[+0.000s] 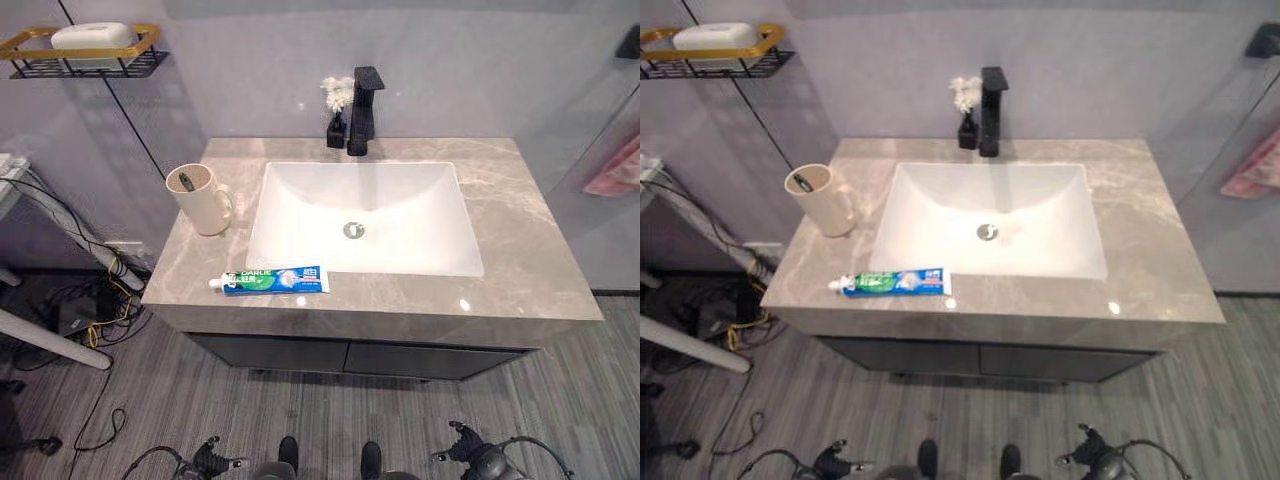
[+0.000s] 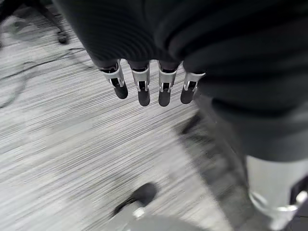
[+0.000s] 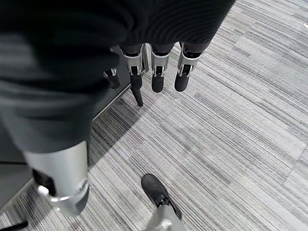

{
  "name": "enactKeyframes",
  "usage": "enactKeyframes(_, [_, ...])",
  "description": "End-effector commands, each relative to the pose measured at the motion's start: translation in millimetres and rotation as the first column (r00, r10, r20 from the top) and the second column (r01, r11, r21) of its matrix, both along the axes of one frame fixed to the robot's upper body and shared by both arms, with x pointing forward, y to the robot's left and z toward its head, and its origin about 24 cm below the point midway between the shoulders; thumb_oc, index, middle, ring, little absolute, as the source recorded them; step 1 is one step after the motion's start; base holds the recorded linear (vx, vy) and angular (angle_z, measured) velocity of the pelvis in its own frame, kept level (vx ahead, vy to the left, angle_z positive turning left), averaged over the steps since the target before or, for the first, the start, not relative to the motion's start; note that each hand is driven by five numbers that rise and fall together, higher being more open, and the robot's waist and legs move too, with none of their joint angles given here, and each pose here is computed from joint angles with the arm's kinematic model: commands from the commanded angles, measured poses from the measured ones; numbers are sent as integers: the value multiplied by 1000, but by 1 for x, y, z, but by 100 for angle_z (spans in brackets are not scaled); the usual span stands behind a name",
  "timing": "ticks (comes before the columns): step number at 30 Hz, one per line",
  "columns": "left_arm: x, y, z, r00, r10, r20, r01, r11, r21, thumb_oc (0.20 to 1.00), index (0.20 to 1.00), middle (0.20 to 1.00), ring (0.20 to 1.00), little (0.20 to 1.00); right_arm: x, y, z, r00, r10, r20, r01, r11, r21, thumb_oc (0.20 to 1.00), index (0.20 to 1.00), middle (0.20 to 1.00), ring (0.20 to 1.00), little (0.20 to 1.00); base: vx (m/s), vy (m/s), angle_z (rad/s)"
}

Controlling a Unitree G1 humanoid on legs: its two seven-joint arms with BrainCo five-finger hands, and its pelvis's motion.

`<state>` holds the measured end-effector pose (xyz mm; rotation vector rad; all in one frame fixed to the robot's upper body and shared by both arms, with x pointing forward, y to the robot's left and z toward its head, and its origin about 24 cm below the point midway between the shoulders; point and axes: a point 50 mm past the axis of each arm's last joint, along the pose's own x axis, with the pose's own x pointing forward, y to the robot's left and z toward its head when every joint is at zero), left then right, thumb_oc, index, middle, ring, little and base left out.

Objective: Put brush and paste in cup on sink, flatten towel.

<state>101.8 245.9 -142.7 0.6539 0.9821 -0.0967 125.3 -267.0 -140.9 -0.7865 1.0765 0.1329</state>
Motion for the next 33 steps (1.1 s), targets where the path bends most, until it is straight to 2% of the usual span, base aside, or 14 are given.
enactKeyframes(1, [15,37,24,988,-119,101,106,987,125,1000,1000,1000,1000,1000,9,-7,6,999,10,47,-9,1000,-22,1000,1000,1000,1000,1000,17,-21,12])
enactKeyframes(4, [12,51,40,973,-174,150,151,977,153,1000,1000,1000,1000,1000,5,-11,7,999,11,42,-10,1000,-29,1000,1000,1000,1000,1000,25,-7,30])
enactKeyframes(5, [10,60,55,954,-243,174,213,961,176,1000,1000,1000,1000,1000,4,-14,7,999,16,31,-15,999,-36,1000,1000,1000,1000,1000,85,20,20])
enactKeyframes(7, [14,68,99,852,-476,218,425,872,242,1000,1000,1000,1000,1000,0,-14,5,999,31,12,-30,999,-44,1000,1000,1000,1000,1000,88,50,10])
enactKeyframes(8, [20,67,119,797,-549,251,485,830,275,1000,1000,1000,1000,1000,1,-13,5,999,30,15,-29,999,-44,1000,1000,1000,1000,1000,79,38,22])
enactKeyframes(11, [26,67,137,756,-589,285,509,803,308,1000,1000,1000,1000,1000,1,-9,3,1000,26,16,-26,999,-45,1000,1000,1000,1000,1000,61,13,23])
enactKeyframes(15, [45,65,172,676,-616,405,481,785,390,1000,1000,1000,1000,1000,-1,-2,0,1000,22,8,-22,999,-40,1000,1000,1000,1000,1000,36,10,0])
enactKeyframes(19, [64,59,200,598,-592,540,414,805,425,1000,1000,1000,1000,1000,-1,0,-1,1000,13,7,-12,999,-36,1000,1000,1000,1000,1000,-8,2,0])
enactKeyframes(33, [82,69,245,501,-497,709,225,865,448,1000,1000,1000,1000,1000,-33,2,-11,992,-84,-93,85,996,13,1000,1000,1000,1000,1000,25,29,-18])
